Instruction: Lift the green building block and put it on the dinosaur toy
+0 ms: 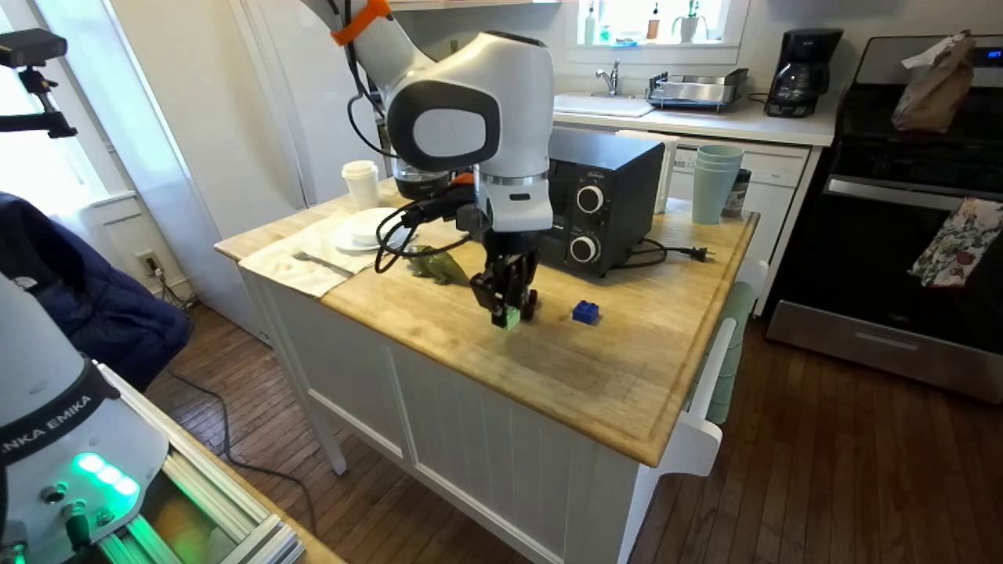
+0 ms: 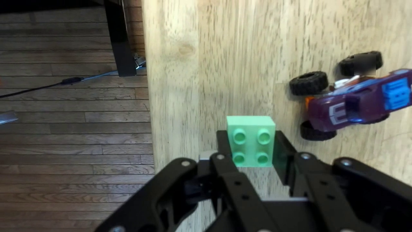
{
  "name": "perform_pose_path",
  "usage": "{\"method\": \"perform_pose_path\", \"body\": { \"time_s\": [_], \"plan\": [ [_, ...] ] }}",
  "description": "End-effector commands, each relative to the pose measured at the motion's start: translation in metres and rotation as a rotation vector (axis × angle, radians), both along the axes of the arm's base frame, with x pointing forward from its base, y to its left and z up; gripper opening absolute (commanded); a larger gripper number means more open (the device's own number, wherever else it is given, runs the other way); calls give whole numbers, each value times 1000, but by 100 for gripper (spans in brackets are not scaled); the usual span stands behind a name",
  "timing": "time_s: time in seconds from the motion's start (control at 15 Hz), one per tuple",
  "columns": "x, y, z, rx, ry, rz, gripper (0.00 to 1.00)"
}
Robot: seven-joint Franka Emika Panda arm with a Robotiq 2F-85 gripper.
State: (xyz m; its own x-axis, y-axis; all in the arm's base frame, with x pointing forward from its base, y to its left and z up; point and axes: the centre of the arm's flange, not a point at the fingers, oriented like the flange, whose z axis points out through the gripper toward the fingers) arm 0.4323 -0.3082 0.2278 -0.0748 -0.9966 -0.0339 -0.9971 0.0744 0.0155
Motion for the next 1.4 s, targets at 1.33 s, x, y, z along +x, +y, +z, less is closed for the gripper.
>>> {"method": "perform_pose_path", "body": {
  "time_s": [1.33],
  "plan": [
    [13,100,39,27,-88,16,36]
  ]
}}
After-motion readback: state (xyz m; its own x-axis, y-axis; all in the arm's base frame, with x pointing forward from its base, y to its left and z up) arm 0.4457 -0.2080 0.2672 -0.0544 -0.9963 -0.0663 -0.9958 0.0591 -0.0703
